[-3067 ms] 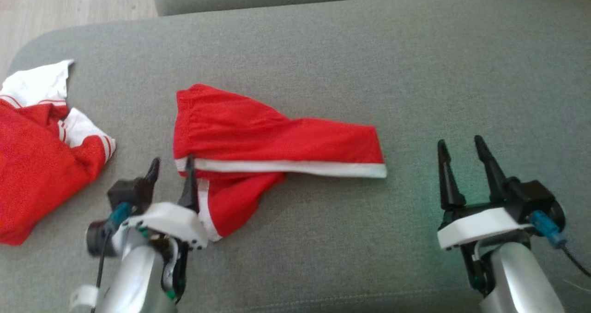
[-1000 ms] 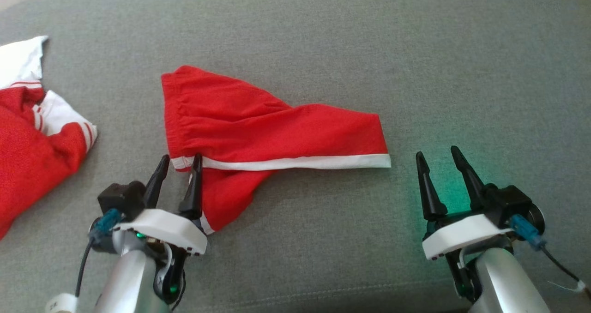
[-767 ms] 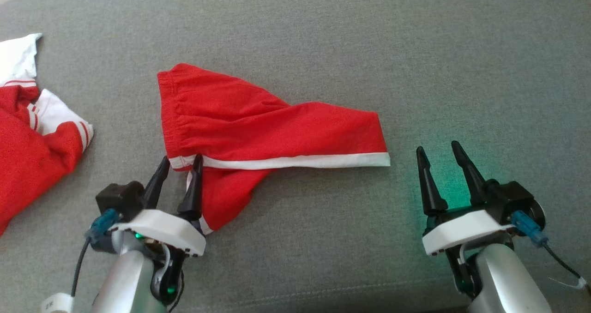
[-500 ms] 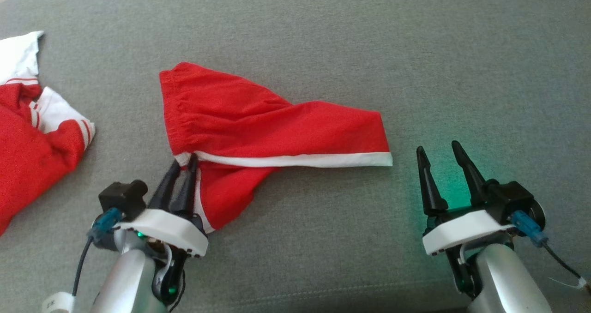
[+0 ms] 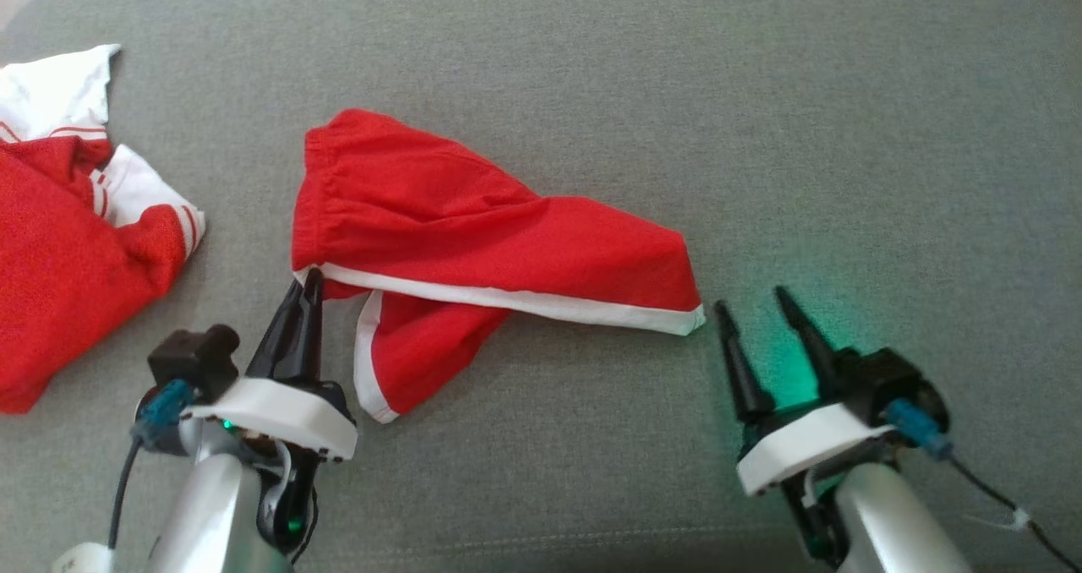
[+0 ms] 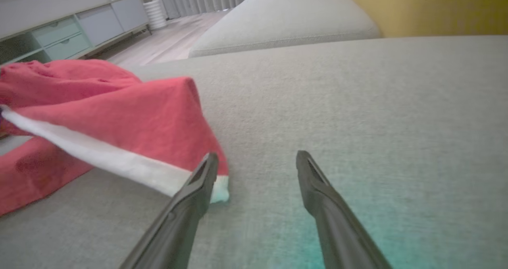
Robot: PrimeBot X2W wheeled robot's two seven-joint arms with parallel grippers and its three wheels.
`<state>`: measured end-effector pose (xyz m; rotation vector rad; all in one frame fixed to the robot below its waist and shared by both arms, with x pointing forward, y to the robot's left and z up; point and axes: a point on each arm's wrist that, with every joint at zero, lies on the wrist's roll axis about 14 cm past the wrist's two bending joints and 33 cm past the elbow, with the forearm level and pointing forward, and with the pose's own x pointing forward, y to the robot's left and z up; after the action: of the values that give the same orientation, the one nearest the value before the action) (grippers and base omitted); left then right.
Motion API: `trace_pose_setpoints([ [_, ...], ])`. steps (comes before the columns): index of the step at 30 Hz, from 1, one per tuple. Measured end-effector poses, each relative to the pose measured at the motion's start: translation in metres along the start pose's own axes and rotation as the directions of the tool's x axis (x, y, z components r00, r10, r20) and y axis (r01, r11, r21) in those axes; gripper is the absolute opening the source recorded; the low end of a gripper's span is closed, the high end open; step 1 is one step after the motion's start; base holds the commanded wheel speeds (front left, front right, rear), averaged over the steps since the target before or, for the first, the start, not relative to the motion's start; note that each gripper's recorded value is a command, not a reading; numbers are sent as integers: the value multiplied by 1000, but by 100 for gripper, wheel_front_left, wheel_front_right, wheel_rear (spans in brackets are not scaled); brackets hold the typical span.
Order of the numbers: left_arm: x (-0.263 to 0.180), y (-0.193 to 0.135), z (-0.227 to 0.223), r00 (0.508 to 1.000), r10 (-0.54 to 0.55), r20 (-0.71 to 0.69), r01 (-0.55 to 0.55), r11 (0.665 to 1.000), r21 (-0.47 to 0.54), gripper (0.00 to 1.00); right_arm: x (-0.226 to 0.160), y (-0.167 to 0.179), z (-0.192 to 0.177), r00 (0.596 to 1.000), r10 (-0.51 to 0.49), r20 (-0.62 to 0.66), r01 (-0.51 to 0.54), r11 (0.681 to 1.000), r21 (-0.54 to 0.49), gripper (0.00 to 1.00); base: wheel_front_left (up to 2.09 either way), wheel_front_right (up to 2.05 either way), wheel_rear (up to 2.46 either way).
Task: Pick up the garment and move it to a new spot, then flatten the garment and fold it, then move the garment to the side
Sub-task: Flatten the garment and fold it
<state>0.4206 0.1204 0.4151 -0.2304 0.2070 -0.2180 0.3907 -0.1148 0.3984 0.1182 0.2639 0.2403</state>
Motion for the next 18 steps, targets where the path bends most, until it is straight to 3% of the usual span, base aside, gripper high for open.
trace_pose_setpoints([
  [9,-5,2,-1,1000,18,0,-18,1000,4,0,-3,32,-32,989,101,-104,-102,995,-2,100,0,0,0],
  [18,-6,2,-5,1000,24,-9,-24,1000,-5,0,14,33,-23,989,114,-89,-116,993,-11,100,0,0,0],
])
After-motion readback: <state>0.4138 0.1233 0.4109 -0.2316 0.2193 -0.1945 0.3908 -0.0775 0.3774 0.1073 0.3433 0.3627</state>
